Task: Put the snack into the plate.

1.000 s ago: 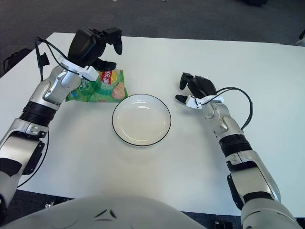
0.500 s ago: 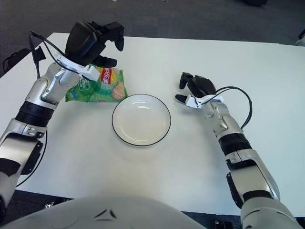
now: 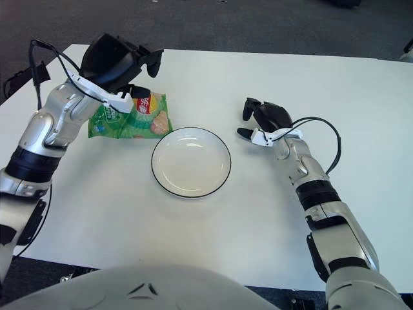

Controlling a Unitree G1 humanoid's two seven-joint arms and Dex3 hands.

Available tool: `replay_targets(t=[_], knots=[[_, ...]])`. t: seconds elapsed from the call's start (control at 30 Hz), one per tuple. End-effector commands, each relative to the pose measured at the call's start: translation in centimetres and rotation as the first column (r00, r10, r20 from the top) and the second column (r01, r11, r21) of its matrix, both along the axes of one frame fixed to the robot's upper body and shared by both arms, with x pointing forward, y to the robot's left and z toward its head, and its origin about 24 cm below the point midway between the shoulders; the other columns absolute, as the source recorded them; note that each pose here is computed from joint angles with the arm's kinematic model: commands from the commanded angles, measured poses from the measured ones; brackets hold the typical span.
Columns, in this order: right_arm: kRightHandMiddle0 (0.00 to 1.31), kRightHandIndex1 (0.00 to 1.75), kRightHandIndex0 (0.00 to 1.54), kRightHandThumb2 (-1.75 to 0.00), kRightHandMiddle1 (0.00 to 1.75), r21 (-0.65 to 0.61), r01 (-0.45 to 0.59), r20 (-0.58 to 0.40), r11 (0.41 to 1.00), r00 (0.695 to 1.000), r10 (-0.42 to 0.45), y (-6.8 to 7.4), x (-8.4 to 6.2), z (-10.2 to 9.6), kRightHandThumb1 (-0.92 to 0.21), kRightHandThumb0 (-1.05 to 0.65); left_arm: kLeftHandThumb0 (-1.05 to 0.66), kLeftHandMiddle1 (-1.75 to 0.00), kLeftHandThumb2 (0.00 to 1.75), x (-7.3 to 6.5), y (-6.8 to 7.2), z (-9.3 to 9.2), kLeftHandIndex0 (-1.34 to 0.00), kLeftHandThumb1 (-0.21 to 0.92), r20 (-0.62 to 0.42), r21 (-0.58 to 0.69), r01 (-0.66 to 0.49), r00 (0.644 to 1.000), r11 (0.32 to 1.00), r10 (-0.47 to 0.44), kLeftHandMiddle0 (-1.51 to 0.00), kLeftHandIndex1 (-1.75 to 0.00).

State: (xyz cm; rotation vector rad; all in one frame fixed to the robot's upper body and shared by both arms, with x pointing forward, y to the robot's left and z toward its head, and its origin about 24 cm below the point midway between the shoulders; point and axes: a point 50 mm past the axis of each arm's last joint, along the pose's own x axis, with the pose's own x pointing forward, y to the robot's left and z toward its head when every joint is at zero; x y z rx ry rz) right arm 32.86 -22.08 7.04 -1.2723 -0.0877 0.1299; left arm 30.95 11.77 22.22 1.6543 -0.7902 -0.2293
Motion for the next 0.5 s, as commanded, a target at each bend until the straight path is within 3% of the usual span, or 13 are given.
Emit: replay_targets(t=[0.0, 0.03, 0.07, 0.13, 0.2, 0.3, 0.47], knots=[[0.31, 1.52, 0.55, -1.03, 1.75, -0.038, 0.013, -0.231, 0.999, 0.973, -0.021, -0.2, -2.6, -5.3, -0.50, -0.01, -0.72, -0.68, 0.78, -0.1, 0.4, -0.5, -0.04, 0.58, -0.058, 0.134, -0.092, 0.993, 0.987, 0.100, -0.08, -1.01], [0.31, 1.52, 0.55, -1.03, 1.75, -0.038, 0.013, -0.231, 0.999, 0.973, -0.021, -0.2, -2.6, -5.3, -0.50, -0.01, -0.73, -0.60, 0.76, -0.1, 0.5, -0.6, -0.03, 0.60, -0.071, 0.167, -0.111, 0.990, 0.980, 0.124, -0.06, -0.96], [0.31, 1.53, 0.56, -1.03, 1.75, -0.039, 0.013, -0.232, 0.999, 0.973, -0.022, -0.2, -2.6, -5.3, -0.50, -0.01, -0.77, -0.44, 0.70, -0.1, 0.6, -0.7, -0.02, 0.64, -0.079, 0.189, -0.123, 0.987, 0.974, 0.140, -0.04, -0.81], [0.31, 1.53, 0.56, -1.03, 1.75, -0.040, 0.015, -0.233, 0.999, 0.972, -0.024, -0.2, -2.6, -5.3, -0.50, -0.01, -0.84, -0.26, 0.62, 0.0, 0.9, -0.9, -0.01, 0.70, -0.119, 0.258, -0.164, 0.973, 0.952, 0.199, -0.02, -0.61], [0.31, 1.53, 0.56, -1.04, 1.75, -0.040, 0.016, -0.233, 0.999, 0.972, -0.025, -0.2, -2.6, -5.3, -0.50, -0.01, -0.96, -0.11, 0.49, 0.1, 1.2, -1.1, 0.00, 0.83, -0.141, 0.289, -0.184, 0.962, 0.940, 0.232, -0.01, -0.30], [0.30, 1.54, 0.56, -1.04, 1.75, -0.041, 0.018, -0.232, 0.999, 0.972, -0.027, -0.2, -2.6, -5.3, -0.50, -0.01, -1.02, -0.03, 0.44, 0.3, 1.6, -1.4, 0.00, 0.89, -0.176, 0.309, -0.205, 0.947, 0.929, 0.268, 0.00, -0.10], [0.29, 1.55, 0.55, -1.02, 1.75, -0.044, 0.018, -0.229, 0.999, 0.973, -0.028, -0.2, -2.6, -5.3, -0.52, -0.01, -1.04, 0.00, 0.46, 0.6, 1.9, -2.0, 0.00, 0.92, -0.205, 0.323, -0.226, 0.931, 0.919, 0.301, 0.00, -0.02]])
